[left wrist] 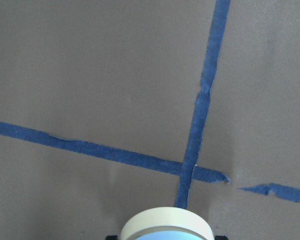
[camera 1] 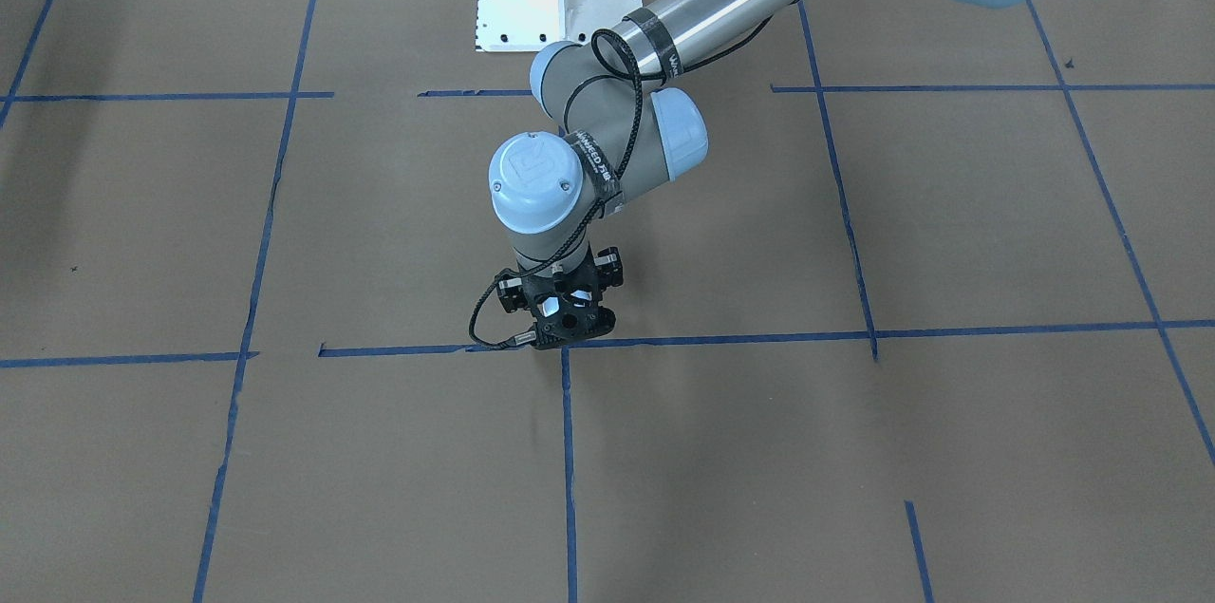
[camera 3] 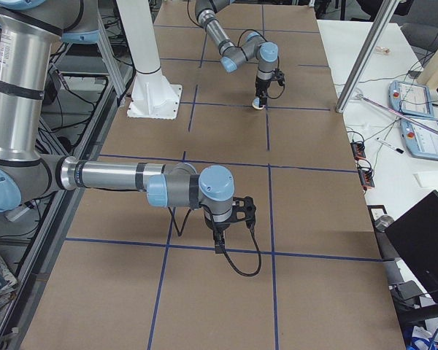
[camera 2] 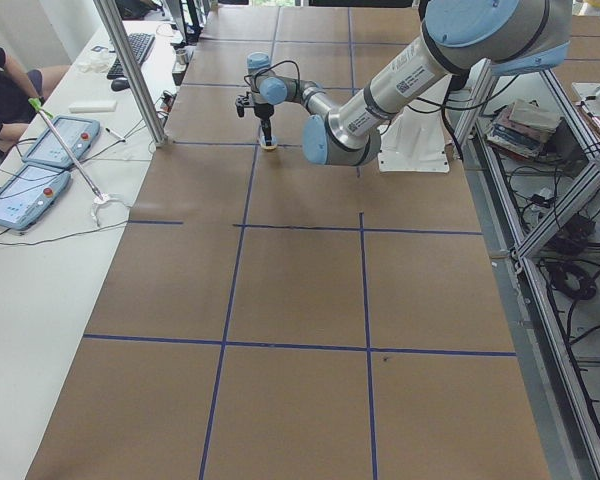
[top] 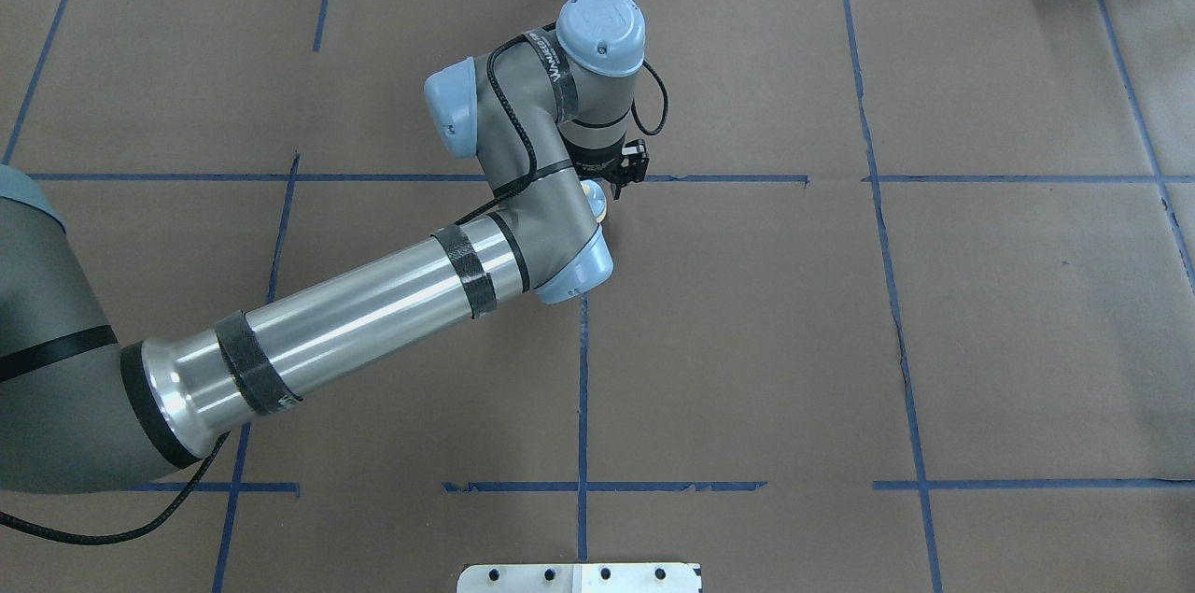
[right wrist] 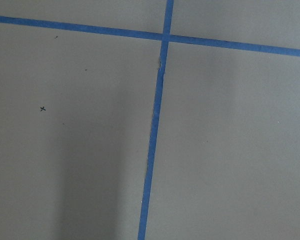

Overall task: Place and press bell with both arms
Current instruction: 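Carry the bell with the left gripper toward the table's central grid crossing, then lower the bell onto the crossing and open the left gripper, then withdraw the left gripper away from the bell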

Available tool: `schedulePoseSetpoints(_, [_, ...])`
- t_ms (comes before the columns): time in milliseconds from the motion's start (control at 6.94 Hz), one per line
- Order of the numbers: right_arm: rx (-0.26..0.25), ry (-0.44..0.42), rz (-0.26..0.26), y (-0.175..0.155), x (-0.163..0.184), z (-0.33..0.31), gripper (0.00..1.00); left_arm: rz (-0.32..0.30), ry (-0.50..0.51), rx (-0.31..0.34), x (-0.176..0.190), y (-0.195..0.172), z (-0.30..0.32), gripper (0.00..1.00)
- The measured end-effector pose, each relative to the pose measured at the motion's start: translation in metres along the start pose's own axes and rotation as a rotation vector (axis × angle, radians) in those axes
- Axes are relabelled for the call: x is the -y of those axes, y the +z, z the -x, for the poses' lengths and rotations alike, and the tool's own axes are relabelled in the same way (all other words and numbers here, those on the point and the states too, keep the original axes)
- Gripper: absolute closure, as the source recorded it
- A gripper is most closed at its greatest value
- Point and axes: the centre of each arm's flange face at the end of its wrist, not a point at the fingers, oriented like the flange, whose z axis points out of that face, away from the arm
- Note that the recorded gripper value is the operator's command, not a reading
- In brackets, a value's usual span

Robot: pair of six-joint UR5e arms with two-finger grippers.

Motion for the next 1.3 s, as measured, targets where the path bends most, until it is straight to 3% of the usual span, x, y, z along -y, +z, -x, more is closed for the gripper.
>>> schedulePoseSetpoints(288, [0.0, -0.005, -0.003, -0.001, 0.002, 0.001, 0.0, -0.009, -0.001, -0.015, 0.007, -0.011, 0.001, 0.0])
schedulePoseSetpoints(576, [0.007, -0.014, -0.013, -0.004, 0.007, 0.005, 0.0, -0.012, 0.005, -0.048, 0.026, -0.05, 0.009, 0.0])
schedulePoseSetpoints(720, [0.037, -0.019, -0.019, -0.006, 0.01, 0.01, 0.0, -0.006, 0.032, -0.049, 0.038, -0.071, 0.023, 0.0])
schedulePoseSetpoints(1008, [0.127, -0.033, -0.036, -0.012, 0.013, 0.024, 0.0, -0.022, 0.132, -0.038, 0.045, -0.089, 0.109, 0.0])
schedulePoseSetpoints(1296, [0.142, -0.067, -0.058, -0.024, 0.041, 0.063, 0.0, -0.037, 0.25, -0.029, 0.037, -0.109, 0.239, 0.0])
